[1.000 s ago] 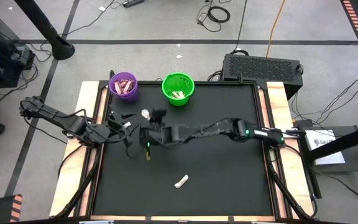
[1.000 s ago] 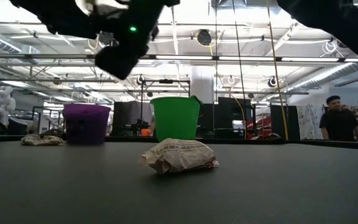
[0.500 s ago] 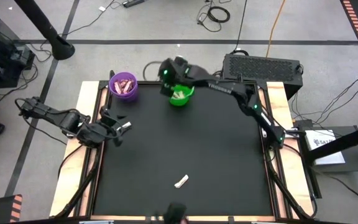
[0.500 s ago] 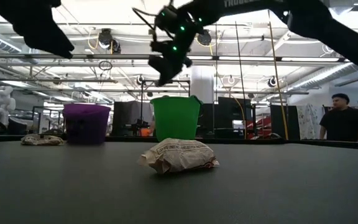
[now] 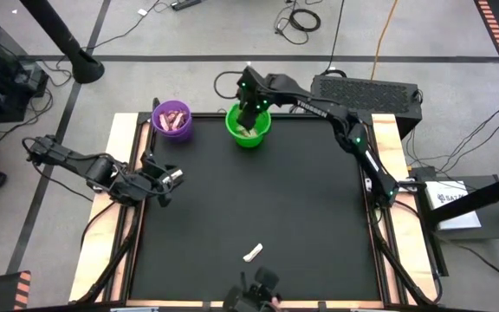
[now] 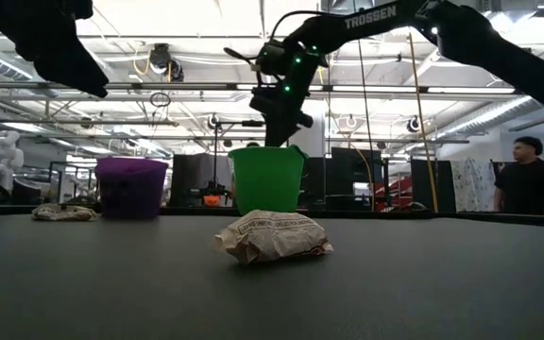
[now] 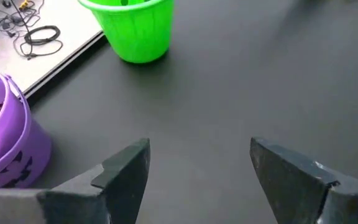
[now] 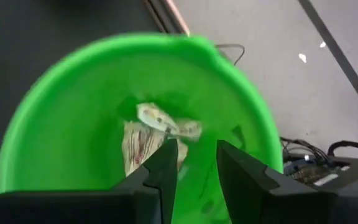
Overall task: Sort candy by brand, put in halloween buckets
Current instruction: Put the white chocolate bar into the green bucket
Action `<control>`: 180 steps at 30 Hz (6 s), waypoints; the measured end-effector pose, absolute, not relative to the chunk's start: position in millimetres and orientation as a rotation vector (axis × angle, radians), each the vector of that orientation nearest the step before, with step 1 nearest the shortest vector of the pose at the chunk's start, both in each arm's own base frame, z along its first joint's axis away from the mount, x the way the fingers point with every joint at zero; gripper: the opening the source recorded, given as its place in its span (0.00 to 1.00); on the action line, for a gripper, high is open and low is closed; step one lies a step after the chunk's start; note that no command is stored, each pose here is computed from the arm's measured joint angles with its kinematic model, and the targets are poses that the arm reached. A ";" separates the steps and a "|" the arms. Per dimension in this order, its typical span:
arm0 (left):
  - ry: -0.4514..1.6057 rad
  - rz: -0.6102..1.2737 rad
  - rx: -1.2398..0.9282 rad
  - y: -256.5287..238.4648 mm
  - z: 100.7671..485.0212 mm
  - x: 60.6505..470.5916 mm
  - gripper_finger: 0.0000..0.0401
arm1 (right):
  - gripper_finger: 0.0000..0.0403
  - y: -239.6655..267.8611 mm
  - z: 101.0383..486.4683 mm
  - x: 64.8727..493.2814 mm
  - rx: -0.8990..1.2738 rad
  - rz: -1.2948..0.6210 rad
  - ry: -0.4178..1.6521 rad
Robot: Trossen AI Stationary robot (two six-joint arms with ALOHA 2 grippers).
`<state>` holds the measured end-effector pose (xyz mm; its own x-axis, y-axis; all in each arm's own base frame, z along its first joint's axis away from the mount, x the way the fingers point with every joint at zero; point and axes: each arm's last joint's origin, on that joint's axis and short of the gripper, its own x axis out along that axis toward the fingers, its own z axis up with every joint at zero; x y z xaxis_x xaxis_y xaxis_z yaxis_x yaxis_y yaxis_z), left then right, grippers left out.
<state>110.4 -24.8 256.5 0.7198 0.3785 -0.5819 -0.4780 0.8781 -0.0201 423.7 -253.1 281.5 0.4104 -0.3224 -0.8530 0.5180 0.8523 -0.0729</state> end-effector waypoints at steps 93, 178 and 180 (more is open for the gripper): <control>0.929 0.449 -0.059 -55.2 148.7 138.2 0.71 | 0.52 202.2 166.2 432.4 -0.248 0.187 1.243; 0.922 0.388 -0.070 -60.0 149.8 140.1 0.71 | 0.00 150.3 197.6 427.4 -0.297 0.159 1.366; 0.925 0.373 -0.073 -62.1 149.7 139.2 0.71 | 0.00 134.3 211.6 428.0 -0.370 0.091 1.333</control>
